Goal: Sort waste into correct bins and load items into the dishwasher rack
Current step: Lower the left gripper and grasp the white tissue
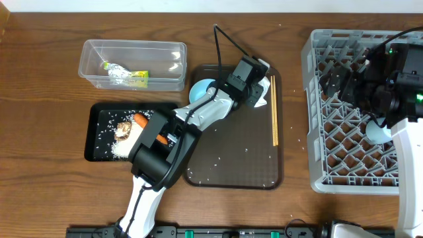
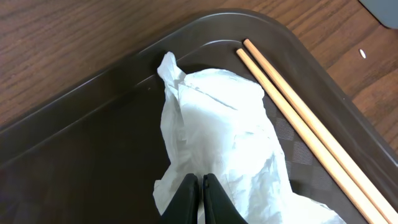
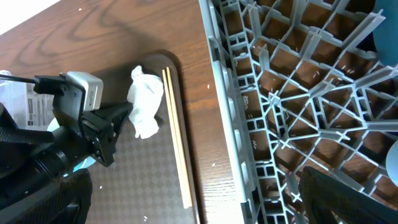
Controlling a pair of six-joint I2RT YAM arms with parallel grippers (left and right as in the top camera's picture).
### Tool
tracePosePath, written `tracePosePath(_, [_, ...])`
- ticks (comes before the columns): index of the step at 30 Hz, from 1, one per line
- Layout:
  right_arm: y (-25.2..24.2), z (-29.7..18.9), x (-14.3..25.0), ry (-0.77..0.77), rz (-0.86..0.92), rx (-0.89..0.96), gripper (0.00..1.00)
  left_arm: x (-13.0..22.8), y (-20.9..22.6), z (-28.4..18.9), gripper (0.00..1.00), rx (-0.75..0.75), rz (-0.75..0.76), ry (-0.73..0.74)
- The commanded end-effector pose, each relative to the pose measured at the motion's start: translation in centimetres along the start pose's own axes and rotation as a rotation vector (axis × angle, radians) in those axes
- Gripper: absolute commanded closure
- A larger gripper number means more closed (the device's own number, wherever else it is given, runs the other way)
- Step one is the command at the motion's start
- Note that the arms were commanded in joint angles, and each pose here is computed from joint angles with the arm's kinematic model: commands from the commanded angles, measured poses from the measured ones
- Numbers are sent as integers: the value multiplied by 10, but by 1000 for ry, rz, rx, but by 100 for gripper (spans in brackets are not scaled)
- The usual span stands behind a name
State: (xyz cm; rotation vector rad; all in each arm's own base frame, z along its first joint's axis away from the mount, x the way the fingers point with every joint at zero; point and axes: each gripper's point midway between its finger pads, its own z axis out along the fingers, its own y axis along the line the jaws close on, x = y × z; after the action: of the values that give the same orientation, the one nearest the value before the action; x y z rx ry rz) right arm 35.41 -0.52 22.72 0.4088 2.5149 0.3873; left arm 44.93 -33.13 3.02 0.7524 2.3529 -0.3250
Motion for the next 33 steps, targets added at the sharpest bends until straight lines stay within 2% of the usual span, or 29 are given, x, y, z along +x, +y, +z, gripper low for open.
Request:
tracePosePath(1, [2,-2,-4,-13,1,2,1,-32,1,-28,94,-11,-6,-81])
tracePosePath(6, [2,-2,-4,-13,1,2,1,-50,0,-50,94,-9,-5,-125])
tracePosePath(14, [2,-2,-4,-13,1,2,1,-51,-1,-57,92,-5,-51,-123])
tracePosePath(15, [2,-2,-4,-13,1,2,1,-50,-1,-56,83,-4,-66,-119])
tracePosePath(17, [2,-2,-4,-13,1,2,1,-43,-4,-54,46,12,-85,-91])
tracePosePath(18, [2,-2,-4,-13,1,2,1,-38,-7,-51,38,29,-84,-74])
tracePosePath(24, [2,-2,-4,-13,1,2,1,-7,-13,-32,29,59,-86,31])
tracePosePath(33, [2,-2,-4,-13,1,2,1,15,-11,-9,26,55,-31,80])
